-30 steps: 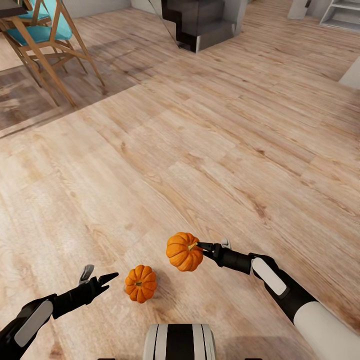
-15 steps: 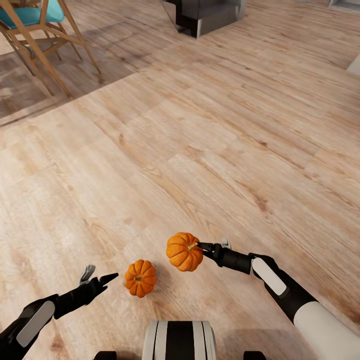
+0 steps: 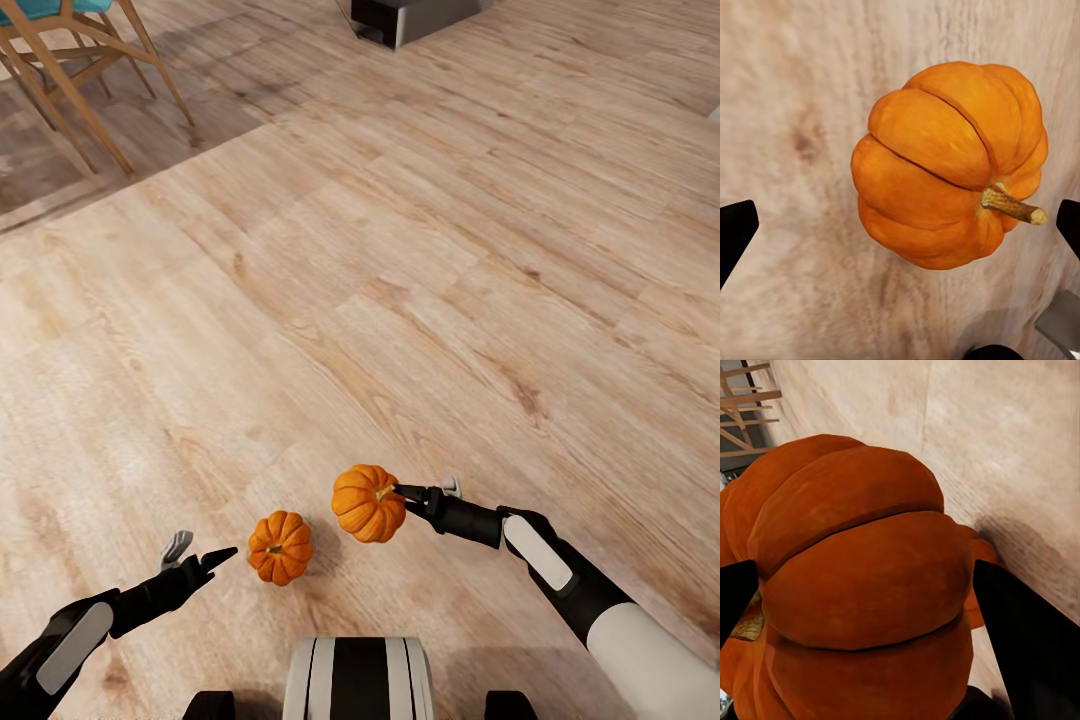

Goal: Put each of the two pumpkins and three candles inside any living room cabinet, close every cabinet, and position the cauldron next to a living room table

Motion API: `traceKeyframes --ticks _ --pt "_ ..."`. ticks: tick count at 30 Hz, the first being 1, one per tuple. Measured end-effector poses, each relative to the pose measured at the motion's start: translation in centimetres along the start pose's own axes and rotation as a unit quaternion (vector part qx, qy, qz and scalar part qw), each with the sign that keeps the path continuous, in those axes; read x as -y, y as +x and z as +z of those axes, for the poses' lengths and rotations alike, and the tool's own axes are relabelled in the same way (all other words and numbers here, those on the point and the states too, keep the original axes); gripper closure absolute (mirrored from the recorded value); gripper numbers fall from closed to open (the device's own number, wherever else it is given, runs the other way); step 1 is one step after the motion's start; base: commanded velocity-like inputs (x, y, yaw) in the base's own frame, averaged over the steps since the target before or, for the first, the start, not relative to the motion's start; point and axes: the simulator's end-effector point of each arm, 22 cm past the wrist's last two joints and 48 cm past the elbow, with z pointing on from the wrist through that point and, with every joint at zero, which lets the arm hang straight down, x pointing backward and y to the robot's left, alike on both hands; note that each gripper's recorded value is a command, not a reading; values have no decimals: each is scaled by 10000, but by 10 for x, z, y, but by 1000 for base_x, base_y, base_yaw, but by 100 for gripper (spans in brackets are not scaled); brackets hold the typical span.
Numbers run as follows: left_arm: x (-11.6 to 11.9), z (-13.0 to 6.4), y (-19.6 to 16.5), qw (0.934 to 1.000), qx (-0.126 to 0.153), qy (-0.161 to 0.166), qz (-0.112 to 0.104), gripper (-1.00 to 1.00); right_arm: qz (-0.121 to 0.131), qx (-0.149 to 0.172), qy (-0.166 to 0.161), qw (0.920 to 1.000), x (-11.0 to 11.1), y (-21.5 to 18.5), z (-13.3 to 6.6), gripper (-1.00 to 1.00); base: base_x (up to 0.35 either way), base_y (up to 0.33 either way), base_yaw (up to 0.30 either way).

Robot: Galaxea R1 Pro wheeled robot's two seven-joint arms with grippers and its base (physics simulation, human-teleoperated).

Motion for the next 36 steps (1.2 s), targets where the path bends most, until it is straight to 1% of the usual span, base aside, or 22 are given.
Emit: traceKeyframes --ticks 3,18,36 --pt "0 0 0 10000 -5 0 2 -100 2 1 -3 10000 0 0 0 100 0 -12 0" --pt "0 0 0 10000 -4 -4 7 -100 1 0 0 10000 0 0 0 100 0 -115 0" --pt "-1 -1 -1 10000 16 -6 0 -100 3 -2 -8 10000 -1 0 1 100 0 -7 0"
